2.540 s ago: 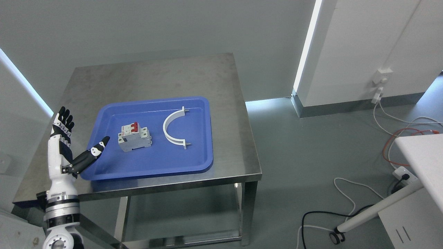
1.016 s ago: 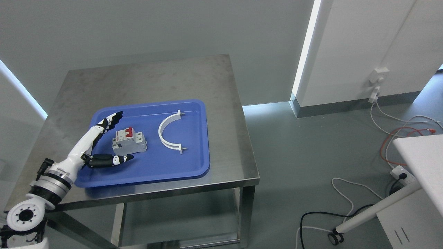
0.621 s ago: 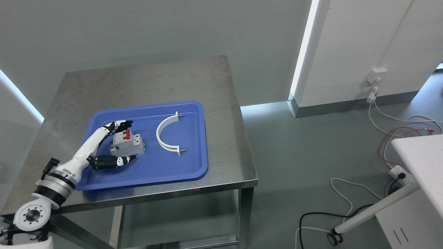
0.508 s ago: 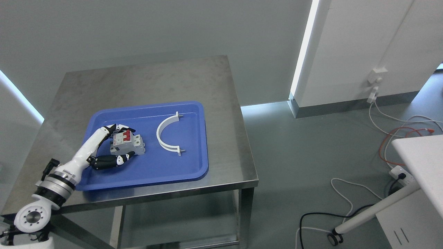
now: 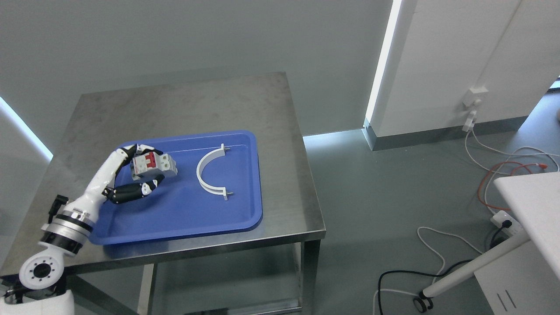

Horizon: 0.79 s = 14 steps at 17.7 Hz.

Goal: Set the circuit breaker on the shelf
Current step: 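Carry the breaker in the left hand while turning toward the bin shelf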

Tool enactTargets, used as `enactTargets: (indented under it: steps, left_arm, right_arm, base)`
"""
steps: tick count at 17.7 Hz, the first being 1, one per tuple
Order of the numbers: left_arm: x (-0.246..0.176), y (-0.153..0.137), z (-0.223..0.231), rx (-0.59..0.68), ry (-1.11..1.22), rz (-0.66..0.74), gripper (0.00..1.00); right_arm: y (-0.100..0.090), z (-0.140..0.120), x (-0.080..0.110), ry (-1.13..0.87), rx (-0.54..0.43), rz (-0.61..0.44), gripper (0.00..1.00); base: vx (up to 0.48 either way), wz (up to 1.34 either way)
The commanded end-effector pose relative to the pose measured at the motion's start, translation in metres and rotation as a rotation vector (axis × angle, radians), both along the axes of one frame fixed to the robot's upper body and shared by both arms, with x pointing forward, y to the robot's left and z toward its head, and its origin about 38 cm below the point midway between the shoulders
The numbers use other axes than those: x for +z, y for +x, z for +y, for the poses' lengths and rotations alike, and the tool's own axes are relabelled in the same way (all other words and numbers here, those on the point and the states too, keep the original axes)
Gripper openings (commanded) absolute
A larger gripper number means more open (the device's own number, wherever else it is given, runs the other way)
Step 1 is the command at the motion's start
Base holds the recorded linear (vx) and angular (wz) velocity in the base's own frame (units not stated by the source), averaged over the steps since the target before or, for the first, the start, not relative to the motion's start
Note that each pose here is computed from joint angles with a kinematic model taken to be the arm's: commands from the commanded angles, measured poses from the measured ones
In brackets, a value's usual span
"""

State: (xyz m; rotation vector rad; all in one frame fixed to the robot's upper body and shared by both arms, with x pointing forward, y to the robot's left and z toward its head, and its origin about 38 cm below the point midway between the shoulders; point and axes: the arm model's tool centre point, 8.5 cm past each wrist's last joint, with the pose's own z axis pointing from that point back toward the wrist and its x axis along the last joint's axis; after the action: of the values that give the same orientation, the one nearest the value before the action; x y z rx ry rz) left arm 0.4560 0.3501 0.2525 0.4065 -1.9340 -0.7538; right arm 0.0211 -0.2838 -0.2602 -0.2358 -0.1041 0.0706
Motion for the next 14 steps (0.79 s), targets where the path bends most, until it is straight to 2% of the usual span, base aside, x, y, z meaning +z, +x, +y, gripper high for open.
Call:
enactTargets:
  steps: [1,4,7,14]
  left_arm:
    - [0.027,-0.001,0.022,0.136,-0.274,-0.207,0.09]
    - [0.038,-0.01,0.042,0.279,-0.514,-0.386,0.1]
    - [0.039,-0.014,0.029,0.316,-0.583,-0.465,0.1]
    - [0.024,-0.016,0.023,0.289,-0.551,-0.415,0.1]
  right_arm:
    - [-0.003,-0.009,0.001,-0.013,0.017,0.032,1.0]
    - [-0.003,-0.009,0.001,-0.011,0.017,0.032,1.0]
    - [-0.003,-0.009,0.001,-0.013,0.019,0.032,1.0]
    - [-0.003,-0.009,0.001,-0.012,0.019,0.032,1.0]
  base:
    - [-0.025,0.01]
    - [-0.08,0.05]
    - [-0.288,0.09]
    - [-0.409,0.21]
